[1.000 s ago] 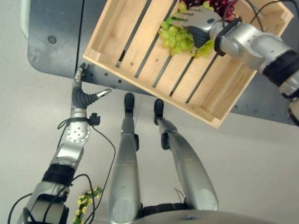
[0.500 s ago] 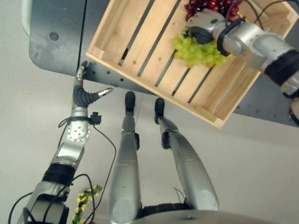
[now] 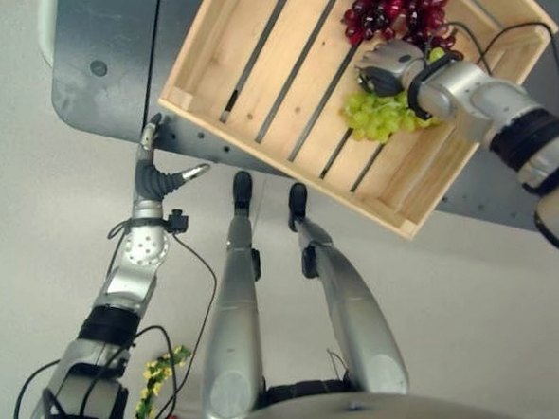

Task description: Pick up the fruits from the basket on one side to the basket on the other side

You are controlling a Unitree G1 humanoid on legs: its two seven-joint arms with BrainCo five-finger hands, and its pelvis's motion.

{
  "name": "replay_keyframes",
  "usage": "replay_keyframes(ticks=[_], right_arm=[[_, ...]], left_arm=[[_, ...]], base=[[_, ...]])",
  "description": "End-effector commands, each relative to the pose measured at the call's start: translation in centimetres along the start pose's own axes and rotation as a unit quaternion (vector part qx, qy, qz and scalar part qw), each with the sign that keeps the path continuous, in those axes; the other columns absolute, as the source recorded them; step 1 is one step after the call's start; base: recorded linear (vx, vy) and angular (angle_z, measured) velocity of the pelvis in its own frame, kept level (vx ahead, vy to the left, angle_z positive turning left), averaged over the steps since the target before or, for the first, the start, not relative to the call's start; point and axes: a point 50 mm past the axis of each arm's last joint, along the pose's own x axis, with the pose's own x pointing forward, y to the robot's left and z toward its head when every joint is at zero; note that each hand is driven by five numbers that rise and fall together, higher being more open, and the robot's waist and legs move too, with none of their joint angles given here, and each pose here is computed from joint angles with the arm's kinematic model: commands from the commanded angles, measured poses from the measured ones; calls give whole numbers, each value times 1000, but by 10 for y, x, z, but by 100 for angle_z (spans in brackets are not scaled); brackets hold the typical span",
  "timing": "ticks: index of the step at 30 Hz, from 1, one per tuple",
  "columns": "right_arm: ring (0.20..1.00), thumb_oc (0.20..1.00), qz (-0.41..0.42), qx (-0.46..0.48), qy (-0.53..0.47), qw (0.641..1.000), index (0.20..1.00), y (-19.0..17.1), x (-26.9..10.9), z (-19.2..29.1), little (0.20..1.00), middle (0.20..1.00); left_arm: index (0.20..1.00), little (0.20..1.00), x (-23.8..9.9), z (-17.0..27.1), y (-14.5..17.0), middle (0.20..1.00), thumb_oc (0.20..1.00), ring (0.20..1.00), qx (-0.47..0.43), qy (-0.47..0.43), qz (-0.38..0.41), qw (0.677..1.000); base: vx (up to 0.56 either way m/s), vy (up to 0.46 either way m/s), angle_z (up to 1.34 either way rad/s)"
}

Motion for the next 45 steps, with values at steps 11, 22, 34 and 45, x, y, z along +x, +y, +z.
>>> replay_keyframes(ticks=[11,22,34,45], right_arm=[[200,200,-22,80,-41,996,200,-11,-6,11,200,200],[200,200,-50,342,-214,914,200,-44,-26,56,200,200],[1000,1000,-102,349,-251,897,1000,-77,-63,38,1000,1000],[1000,1000,-86,61,-85,991,1000,-60,-84,-19,1000,1000]], left_arm=[[1000,1000,-5,6,11,1000,1000,1000,-12,-18,10,1000],[1000,1000,-6,11,17,1000,1000,1000,-21,-32,6,999],[1000,1000,-14,11,25,1000,1000,1000,-5,-38,2,999],[1000,1000,-22,6,33,1000,1000,1000,31,-28,17,999]], base=[[0,0,0],[0,0,0],[0,0,0],[-1,1,0]])
